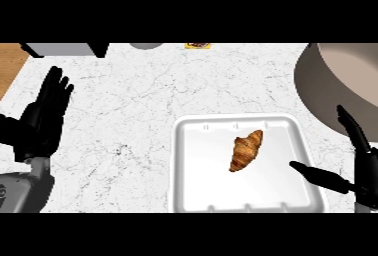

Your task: Pick the croissant from the tray and place it in the pot

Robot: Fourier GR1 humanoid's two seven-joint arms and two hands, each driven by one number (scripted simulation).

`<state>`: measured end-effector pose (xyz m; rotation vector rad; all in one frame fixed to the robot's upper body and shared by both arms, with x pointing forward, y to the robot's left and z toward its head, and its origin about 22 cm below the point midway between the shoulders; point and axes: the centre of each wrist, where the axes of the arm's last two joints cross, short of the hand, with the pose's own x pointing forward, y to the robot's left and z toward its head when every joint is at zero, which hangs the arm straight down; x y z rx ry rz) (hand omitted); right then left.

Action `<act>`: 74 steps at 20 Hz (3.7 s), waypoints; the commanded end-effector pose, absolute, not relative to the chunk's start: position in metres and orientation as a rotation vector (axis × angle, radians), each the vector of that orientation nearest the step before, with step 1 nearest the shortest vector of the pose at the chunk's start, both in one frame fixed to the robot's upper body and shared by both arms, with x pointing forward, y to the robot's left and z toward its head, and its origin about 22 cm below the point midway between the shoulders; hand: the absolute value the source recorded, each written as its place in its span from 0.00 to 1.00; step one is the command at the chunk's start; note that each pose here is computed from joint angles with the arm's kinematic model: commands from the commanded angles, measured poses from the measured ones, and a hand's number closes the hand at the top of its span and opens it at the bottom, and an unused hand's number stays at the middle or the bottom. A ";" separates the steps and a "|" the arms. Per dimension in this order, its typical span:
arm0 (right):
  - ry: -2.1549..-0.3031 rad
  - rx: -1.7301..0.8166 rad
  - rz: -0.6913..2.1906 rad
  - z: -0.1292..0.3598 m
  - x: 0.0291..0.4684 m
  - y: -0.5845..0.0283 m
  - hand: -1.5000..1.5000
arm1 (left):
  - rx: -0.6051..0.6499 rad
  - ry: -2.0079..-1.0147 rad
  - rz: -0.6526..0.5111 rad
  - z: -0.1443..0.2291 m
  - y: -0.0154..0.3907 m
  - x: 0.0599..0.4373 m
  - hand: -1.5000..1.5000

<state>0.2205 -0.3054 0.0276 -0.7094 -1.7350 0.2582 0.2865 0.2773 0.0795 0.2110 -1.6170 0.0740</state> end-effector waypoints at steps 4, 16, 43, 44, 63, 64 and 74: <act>-1.397 -0.653 0.627 0.068 0.231 -0.287 0.00 | 0.213 -1.615 0.054 0.083 0.278 0.292 0.50; -1.098 -0.561 0.804 0.093 0.271 -0.196 0.00 | 0.185 -1.601 0.077 0.074 0.282 0.286 0.50; -0.948 -0.640 0.829 0.008 0.280 -0.183 0.00 | 0.215 -1.620 0.075 0.085 0.282 0.271 0.50; -0.932 -0.655 0.844 0.005 0.284 -0.169 0.00 | 0.202 -1.615 0.078 0.087 0.282 0.286 0.50; -1.011 -0.615 0.995 -0.011 0.291 -0.171 1.00 | 0.200 -1.625 0.086 0.086 0.275 0.280 0.50; -1.070 -0.576 1.106 -0.016 0.288 -0.176 1.00 | 0.213 -1.614 0.078 0.088 0.295 0.283 0.50; -1.362 -0.255 1.641 0.013 0.180 -0.238 1.00 | 0.205 -1.602 0.091 0.067 0.281 0.279 0.50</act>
